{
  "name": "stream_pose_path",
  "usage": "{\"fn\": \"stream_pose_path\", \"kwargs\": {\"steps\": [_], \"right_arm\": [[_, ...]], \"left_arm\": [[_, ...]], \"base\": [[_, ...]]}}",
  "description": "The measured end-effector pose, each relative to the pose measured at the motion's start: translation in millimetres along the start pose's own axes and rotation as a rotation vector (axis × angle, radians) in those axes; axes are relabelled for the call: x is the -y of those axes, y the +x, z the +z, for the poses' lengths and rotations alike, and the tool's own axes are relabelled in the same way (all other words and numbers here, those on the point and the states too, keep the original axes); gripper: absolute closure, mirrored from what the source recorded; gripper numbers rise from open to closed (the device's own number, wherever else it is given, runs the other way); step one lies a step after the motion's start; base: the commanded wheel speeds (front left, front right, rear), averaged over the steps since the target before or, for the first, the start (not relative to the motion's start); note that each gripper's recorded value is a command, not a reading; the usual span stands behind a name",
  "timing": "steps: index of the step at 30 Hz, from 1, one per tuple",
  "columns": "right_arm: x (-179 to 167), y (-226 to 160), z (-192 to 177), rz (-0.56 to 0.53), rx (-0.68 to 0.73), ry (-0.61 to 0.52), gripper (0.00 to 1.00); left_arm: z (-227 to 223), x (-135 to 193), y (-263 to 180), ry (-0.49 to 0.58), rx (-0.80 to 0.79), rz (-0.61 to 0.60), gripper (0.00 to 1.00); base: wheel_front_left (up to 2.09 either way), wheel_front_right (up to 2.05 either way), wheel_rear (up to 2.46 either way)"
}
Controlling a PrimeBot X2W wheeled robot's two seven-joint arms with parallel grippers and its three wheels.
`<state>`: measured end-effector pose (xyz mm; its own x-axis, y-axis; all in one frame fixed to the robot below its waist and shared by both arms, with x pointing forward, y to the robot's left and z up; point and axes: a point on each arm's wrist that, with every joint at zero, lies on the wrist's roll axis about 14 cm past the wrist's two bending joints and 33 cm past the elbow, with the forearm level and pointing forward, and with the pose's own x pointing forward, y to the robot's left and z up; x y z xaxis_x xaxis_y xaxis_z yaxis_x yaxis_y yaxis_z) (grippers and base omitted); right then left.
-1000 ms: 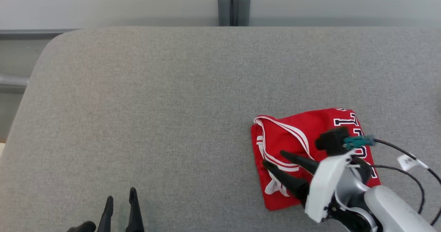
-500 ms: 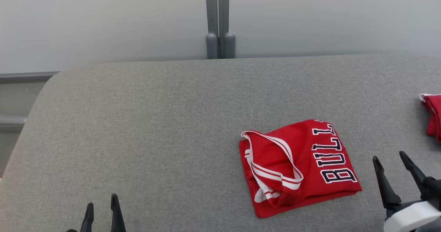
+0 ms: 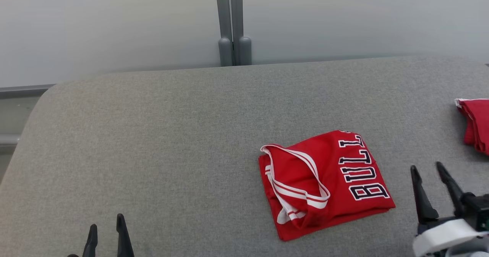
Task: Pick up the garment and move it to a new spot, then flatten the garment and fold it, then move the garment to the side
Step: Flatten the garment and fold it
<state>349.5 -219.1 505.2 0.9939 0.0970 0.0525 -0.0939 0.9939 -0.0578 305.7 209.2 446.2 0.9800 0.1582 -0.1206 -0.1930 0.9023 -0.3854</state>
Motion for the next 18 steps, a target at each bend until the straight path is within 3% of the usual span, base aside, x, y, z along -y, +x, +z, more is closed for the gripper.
{"fn": "stream_pose_path", "kwargs": {"steps": [6, 12, 18], "right_arm": [[-52, 40, 4, 0.167, 0.016, -0.001, 1.00], [-102, 72, -51, 0.312, -0.160, -0.037, 1.00], [-157, 74, -85, 0.469, -0.268, -0.039, 1.00]], "left_arm": [[1, 5, 10, 0.001, -0.001, -0.011, 0.00], [-2, 18, 32, -0.002, -0.012, -0.045, 0.00], [-7, 1, 30, -0.005, -0.028, 0.013, 0.00]], "base": [[0.00, 0.00, 0.00], [0.00, 0.00, 0.00], [0.00, 0.00, 0.00]]}}
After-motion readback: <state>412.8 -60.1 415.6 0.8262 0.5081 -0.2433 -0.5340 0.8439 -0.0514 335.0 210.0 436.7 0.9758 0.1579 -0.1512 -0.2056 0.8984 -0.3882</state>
